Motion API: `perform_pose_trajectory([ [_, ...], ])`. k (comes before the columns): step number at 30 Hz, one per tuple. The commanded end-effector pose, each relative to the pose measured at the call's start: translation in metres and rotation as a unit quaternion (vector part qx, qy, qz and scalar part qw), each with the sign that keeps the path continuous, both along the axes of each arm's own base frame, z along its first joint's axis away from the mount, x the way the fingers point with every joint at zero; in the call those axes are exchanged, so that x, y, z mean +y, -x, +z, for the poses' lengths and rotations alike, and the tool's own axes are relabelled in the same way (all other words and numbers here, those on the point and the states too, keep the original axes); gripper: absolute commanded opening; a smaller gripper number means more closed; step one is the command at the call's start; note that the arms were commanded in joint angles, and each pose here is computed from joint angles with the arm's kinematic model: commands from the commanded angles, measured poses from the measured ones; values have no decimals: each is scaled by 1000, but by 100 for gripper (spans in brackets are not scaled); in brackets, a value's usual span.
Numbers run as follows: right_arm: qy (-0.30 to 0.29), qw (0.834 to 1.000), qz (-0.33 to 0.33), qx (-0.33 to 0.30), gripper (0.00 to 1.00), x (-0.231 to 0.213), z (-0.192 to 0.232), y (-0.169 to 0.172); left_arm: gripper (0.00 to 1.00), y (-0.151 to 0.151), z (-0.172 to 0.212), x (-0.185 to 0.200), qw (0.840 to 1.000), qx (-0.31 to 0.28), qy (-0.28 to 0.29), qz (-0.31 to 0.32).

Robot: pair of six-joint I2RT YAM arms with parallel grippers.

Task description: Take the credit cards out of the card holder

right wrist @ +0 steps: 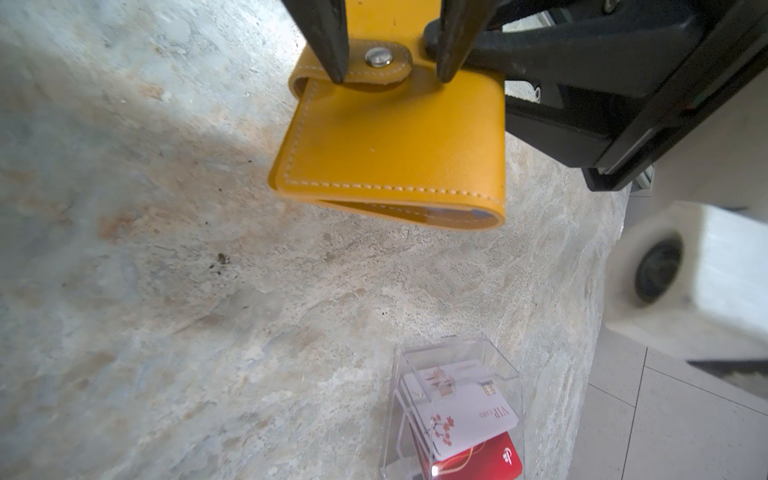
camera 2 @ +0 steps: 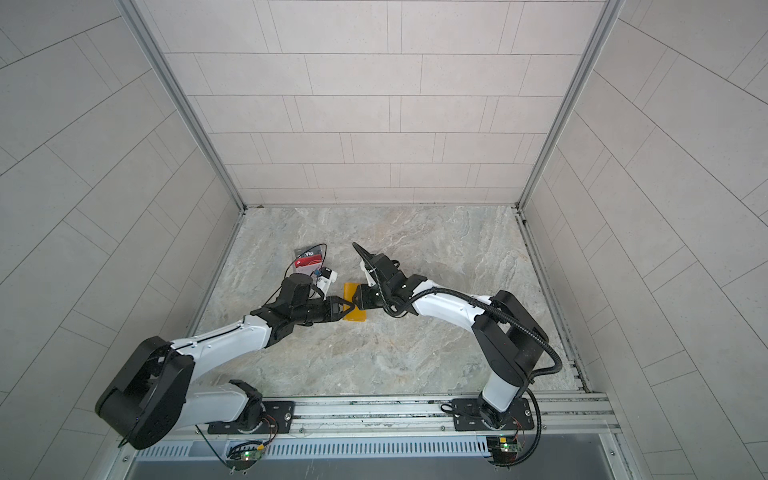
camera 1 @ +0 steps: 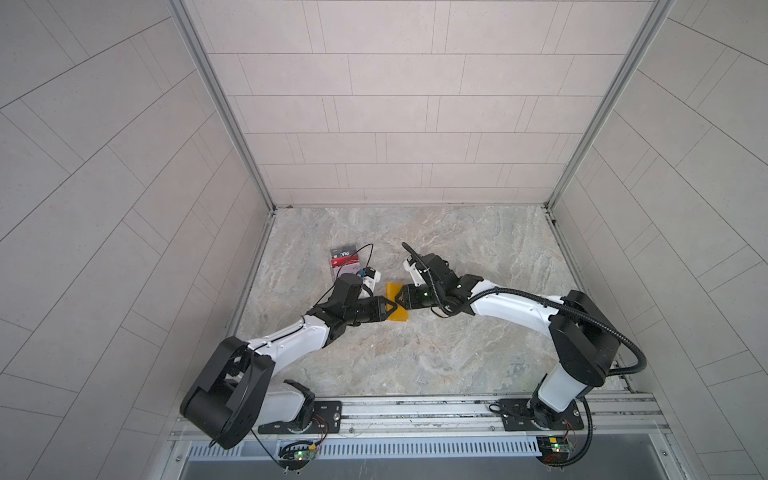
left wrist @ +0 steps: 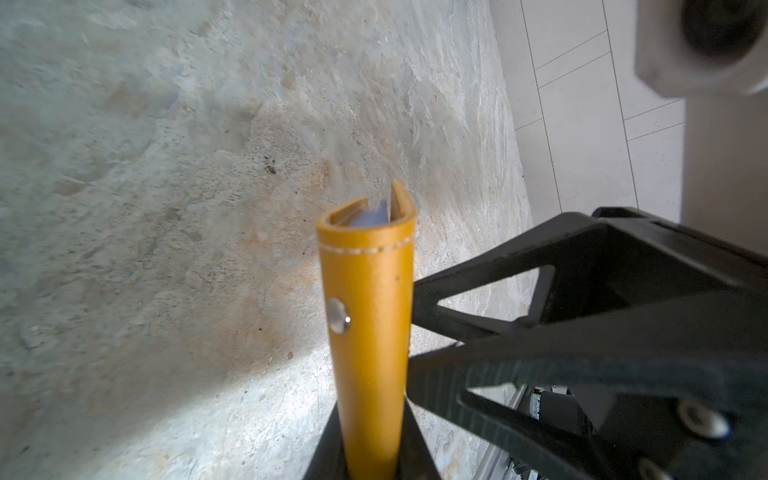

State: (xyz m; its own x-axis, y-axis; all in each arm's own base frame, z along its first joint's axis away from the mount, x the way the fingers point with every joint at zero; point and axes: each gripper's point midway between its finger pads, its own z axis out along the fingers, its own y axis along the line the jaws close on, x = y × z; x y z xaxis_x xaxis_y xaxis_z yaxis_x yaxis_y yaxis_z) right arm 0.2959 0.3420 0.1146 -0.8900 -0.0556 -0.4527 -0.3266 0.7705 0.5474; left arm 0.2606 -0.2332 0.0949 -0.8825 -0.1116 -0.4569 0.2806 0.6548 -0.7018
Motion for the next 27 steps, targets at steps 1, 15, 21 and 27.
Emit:
perform_pose_trajectory([
  [1,10,1000,-2,9,39,4,-5,2,0,-8,21,-4,999,-35,13,-2],
  [15,24,999,-20,15,29,5,-17,-2,0,-3,28,-3,999,-46,8,-14],
  [21,34,999,-19,11,22,3,-15,-3,0,-7,21,1,999,-40,-7,1],
  [27,52,999,-14,4,14,-1,-12,-5,0,-11,13,4,999,-32,-23,11],
])
